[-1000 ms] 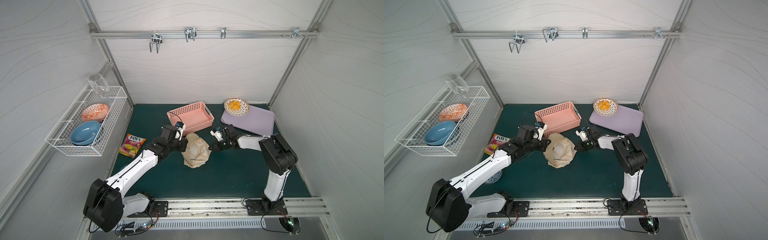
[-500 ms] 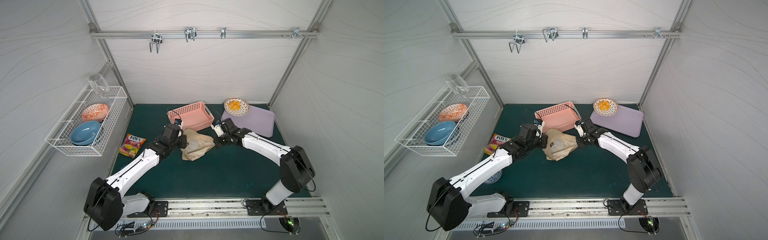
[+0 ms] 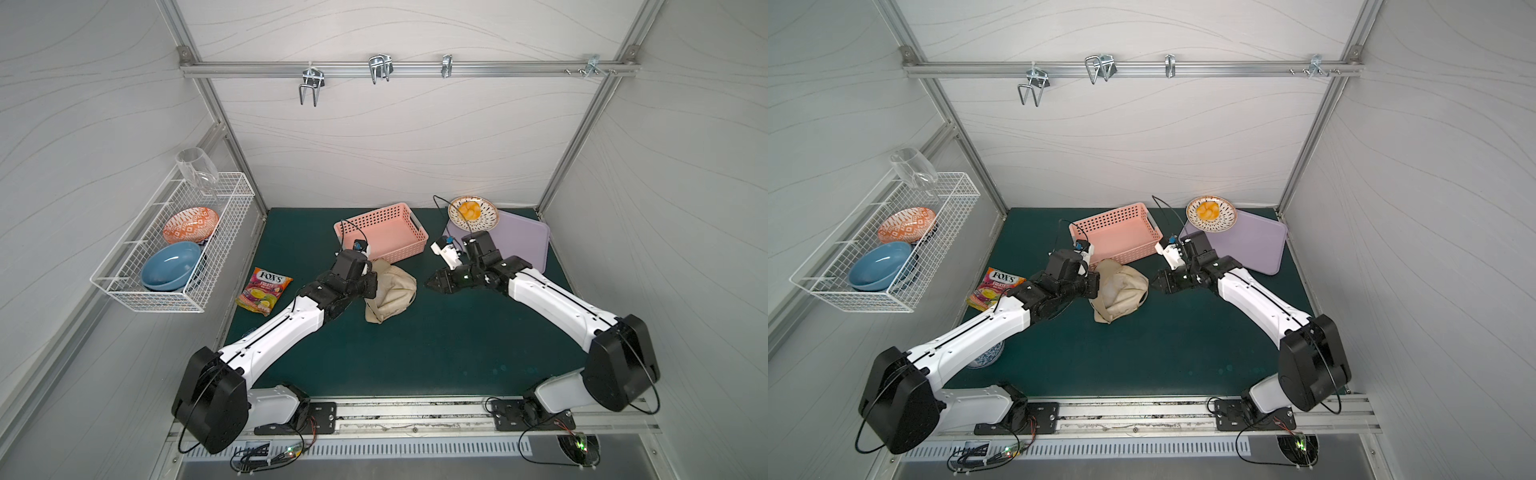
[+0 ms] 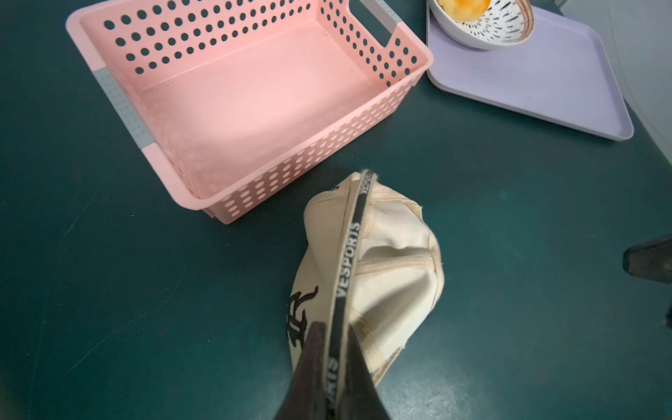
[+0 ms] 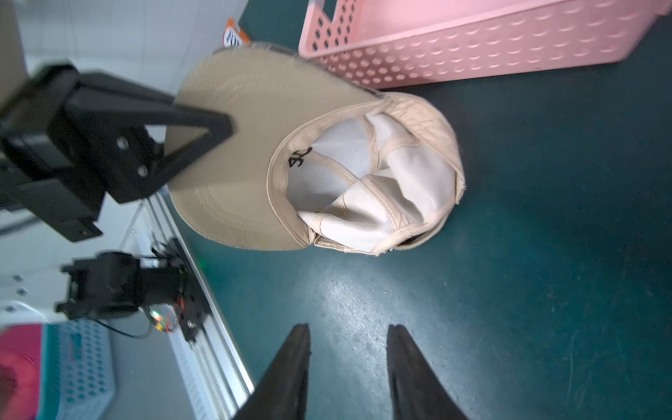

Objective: Turn the baseball cap inside out
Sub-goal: Turn over the baseball cap.

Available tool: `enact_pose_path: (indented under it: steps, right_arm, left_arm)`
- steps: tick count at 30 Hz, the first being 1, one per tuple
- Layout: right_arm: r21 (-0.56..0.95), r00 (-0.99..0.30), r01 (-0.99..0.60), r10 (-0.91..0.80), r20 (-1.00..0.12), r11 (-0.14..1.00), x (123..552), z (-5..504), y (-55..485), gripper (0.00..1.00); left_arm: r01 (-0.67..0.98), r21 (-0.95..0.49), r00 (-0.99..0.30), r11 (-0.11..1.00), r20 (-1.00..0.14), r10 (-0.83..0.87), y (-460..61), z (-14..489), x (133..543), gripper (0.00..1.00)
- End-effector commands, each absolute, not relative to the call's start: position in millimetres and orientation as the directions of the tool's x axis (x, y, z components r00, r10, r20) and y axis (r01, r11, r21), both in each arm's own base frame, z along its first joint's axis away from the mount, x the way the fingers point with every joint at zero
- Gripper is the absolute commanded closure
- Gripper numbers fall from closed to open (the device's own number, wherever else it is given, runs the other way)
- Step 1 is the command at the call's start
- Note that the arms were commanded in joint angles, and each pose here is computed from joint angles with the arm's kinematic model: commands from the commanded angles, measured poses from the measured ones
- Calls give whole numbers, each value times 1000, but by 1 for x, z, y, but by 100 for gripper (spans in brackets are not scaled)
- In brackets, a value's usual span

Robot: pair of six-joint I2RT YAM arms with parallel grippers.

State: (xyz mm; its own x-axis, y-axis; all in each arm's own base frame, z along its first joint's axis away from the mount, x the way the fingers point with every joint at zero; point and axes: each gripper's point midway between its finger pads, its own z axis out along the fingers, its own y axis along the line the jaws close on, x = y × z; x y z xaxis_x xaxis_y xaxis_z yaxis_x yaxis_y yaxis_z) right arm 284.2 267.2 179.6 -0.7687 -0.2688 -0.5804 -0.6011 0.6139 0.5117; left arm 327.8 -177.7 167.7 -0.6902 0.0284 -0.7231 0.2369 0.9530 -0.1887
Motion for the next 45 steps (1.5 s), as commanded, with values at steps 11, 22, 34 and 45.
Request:
enact_pose_path:
  steps: [11, 22, 34, 45]
  right_arm:
    - [674, -878, -467, -213, -428, 573, 268, 102, 278, 50]
    - [688, -849, -525, -250, -466, 501, 286, 99, 350, 75]
    - [571, -862, -503, -326, -388, 649, 302, 39, 375, 90]
    - [594, -834, -538, -276, -477, 598, 312, 73, 376, 71]
  left_arm:
    - [166, -256, -656, 952, -750, -87, -172, 180, 331, 100]
    - [157, -202, -674, 967, -738, -45, -165, 168, 329, 100]
    - [170, -266, -647, 949, -756, -96, -171, 187, 328, 100]
    - [-25, -436, -563, 900, -738, -373, -150, 223, 329, 100]
